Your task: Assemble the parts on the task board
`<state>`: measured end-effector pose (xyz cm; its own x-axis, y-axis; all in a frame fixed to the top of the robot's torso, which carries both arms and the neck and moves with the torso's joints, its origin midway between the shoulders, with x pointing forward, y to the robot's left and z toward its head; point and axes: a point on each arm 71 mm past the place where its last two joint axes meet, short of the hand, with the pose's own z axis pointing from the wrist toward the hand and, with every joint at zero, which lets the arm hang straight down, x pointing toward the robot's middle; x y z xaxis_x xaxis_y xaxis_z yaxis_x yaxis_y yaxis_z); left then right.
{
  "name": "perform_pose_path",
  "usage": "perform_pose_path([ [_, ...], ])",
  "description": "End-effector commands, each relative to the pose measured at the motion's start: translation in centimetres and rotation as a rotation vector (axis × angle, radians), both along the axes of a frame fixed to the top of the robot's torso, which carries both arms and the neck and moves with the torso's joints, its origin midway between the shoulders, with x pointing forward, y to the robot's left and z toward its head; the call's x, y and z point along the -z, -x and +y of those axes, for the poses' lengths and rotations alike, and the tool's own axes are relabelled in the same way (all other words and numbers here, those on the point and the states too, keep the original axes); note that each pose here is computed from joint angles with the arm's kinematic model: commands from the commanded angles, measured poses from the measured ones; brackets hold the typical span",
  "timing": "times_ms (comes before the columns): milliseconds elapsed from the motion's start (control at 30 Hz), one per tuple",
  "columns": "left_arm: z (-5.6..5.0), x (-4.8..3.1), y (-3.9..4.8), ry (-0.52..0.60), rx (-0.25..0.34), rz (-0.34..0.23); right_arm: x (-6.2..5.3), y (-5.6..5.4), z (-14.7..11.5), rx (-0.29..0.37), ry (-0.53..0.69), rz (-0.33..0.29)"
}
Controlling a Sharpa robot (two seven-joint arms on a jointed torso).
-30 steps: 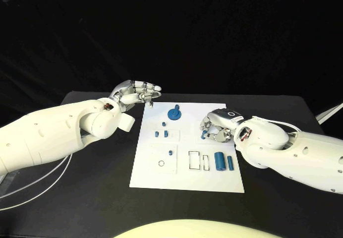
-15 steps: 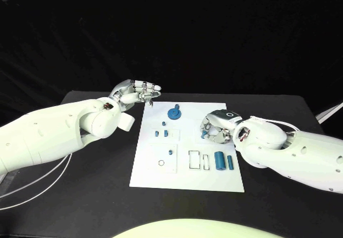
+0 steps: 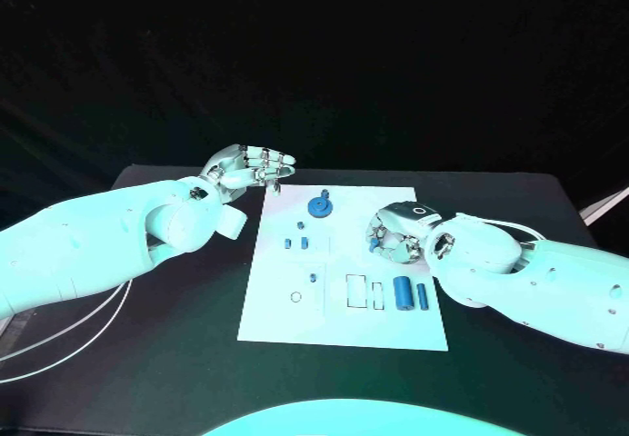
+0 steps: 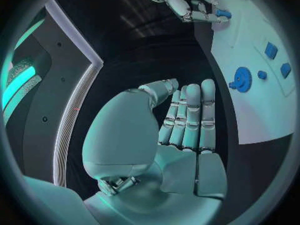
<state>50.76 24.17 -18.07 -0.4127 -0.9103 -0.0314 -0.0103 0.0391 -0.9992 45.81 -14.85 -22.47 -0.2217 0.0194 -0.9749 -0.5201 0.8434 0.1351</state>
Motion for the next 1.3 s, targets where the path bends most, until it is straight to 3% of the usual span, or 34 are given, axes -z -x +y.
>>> perform_pose_path([
  [33, -0.1, -0.08, 0.0, 0.002, 0.003, -0.002, 0.3, 0.1, 0.1, 0.001, -0.002, -0.003],
  [433, 0.0, -0.05, -0.05, 0.0, 0.002, -0.001, -0.7, 0.6, -0.2, 0.042, -0.107, -0.047],
  [800, 0.1, 0.06, -0.3, -0.002, -0.004, 0.0, -2.8, 1.3, -0.1, 0.075, -0.217, -0.007],
  [1100, -0.2, 0.13, -0.47, 0.0, -0.004, 0.0, -3.3, 3.5, 3.7, -0.017, -0.31, 0.035],
  [1300, -0.4, 0.2, -0.66, 0.003, -0.006, 0.001, -2.5, 5.4, 7.4, -0.114, -0.354, 0.061],
])
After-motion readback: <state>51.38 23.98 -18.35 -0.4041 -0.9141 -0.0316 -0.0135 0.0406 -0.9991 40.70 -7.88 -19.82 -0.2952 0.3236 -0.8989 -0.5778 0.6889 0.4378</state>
